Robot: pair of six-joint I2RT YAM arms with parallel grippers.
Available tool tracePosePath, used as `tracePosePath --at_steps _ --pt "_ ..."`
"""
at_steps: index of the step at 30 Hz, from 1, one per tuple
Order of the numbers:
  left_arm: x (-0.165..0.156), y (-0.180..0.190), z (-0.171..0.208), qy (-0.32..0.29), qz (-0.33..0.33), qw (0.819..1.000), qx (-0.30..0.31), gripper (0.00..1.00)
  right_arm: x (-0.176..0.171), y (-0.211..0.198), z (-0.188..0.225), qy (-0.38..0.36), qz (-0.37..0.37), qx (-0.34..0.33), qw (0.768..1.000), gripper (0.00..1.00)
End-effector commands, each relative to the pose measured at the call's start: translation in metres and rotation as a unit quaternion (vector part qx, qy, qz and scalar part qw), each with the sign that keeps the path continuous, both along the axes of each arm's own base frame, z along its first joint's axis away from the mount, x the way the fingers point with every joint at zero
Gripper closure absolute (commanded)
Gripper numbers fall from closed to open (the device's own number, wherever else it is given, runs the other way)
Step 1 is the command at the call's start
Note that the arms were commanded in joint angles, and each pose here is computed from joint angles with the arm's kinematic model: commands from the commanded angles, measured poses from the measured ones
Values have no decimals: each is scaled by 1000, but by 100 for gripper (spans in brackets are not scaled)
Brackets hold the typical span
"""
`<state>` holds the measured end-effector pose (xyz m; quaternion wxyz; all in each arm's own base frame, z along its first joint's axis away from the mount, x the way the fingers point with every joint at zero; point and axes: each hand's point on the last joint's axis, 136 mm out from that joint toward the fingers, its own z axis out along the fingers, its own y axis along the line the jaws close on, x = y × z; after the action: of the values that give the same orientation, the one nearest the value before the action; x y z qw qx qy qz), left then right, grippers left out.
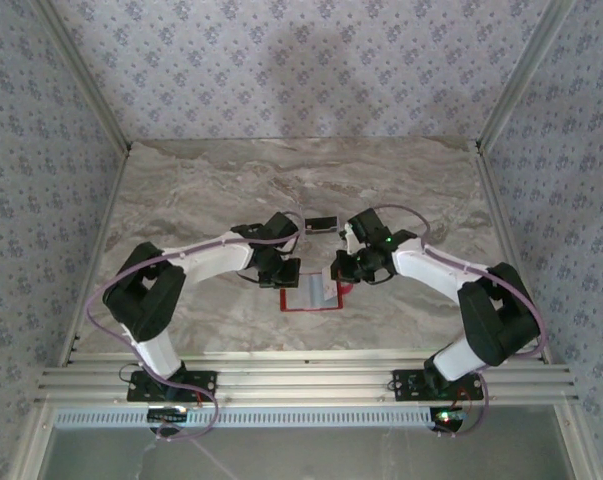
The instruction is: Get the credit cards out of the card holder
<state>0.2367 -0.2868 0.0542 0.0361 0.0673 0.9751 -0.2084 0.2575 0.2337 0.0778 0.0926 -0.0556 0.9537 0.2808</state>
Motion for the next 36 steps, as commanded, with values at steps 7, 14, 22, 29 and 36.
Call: tracePosePath --at_steps 7,14,22,29,36 --pt "-3 18 9 -19 20 1000 -2 90 40 -2 47 -156 109 -37 981 100" --pt "-8 28 4 -17 31 999 0 89 75 1 70 -264 256 -96 925 100" --pt "-12 39 -1 -15 44 999 1 89 96 -3 71 -336 406 -185 830 100" --pt "-14 53 -5 -9 56 998 7 89 117 -5 70 -350 512 -249 744 100" --pt "-14 64 -6 -5 68 998 11 89 139 -4 67 -331 579 -278 691 100"
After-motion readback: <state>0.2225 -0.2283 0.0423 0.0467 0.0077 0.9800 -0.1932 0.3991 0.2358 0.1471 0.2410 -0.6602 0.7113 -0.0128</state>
